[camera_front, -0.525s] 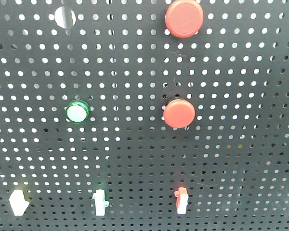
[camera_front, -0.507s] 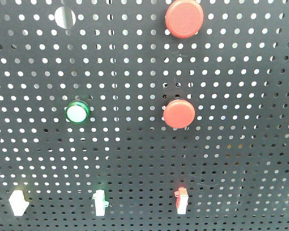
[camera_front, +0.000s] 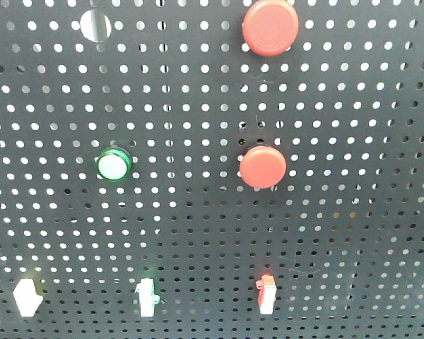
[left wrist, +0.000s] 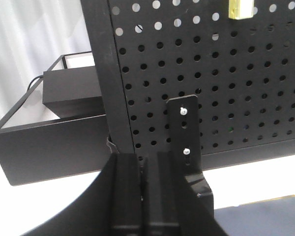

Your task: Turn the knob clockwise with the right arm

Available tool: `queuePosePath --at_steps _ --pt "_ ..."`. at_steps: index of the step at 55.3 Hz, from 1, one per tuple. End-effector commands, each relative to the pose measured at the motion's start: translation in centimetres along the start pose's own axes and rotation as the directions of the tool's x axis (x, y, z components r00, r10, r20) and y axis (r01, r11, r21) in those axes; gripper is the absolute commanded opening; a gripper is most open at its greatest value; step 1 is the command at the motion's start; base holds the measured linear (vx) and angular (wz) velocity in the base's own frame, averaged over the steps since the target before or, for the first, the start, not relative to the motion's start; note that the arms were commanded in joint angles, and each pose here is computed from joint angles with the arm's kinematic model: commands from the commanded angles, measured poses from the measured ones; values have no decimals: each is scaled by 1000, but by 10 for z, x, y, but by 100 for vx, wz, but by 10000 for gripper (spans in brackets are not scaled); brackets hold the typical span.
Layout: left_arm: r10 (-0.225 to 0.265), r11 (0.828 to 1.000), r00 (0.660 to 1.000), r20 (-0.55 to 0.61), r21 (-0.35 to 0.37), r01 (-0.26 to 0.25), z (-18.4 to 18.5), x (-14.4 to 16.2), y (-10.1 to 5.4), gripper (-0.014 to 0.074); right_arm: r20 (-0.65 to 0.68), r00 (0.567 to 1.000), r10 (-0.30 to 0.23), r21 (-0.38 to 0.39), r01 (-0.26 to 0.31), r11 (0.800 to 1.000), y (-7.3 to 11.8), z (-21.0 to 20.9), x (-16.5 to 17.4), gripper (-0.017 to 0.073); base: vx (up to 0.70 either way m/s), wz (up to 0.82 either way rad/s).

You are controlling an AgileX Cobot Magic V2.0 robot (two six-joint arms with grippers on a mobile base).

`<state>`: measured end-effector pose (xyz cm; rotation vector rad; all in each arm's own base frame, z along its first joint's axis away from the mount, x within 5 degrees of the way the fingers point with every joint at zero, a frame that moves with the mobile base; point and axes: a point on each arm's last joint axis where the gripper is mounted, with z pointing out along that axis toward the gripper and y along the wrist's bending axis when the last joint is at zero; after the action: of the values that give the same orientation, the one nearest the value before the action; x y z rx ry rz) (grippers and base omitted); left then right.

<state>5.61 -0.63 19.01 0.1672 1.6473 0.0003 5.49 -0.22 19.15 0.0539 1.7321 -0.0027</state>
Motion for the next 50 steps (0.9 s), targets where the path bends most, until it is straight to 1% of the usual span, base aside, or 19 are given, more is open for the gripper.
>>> queuePosePath --at_steps 1,5,11,17,50 --pt "-6 1000 998 67 -8 7 1 3 0 -6 94 995 46 -7 -45 999 0 1 -1 -8 0 0" --pt "-6 1000 998 68 -9 7 1 2 0 -6 66 996 67 -8 -67 998 0 2 5 -8 0 0" --pt "-6 1000 998 67 -8 7 1 3 0 -6 43 996 76 -6 -76 997 0 2 7 -8 0 0" --pt "-6 1000 998 67 -8 7 1 3 0 -6 26 997 77 -4 -77 997 0 2 9 -8 0 0" --pt "-6 1000 998 67 -8 7 1 3 0 -6 26 997 77 -4 -77 997 0 2 9 -8 0 0"
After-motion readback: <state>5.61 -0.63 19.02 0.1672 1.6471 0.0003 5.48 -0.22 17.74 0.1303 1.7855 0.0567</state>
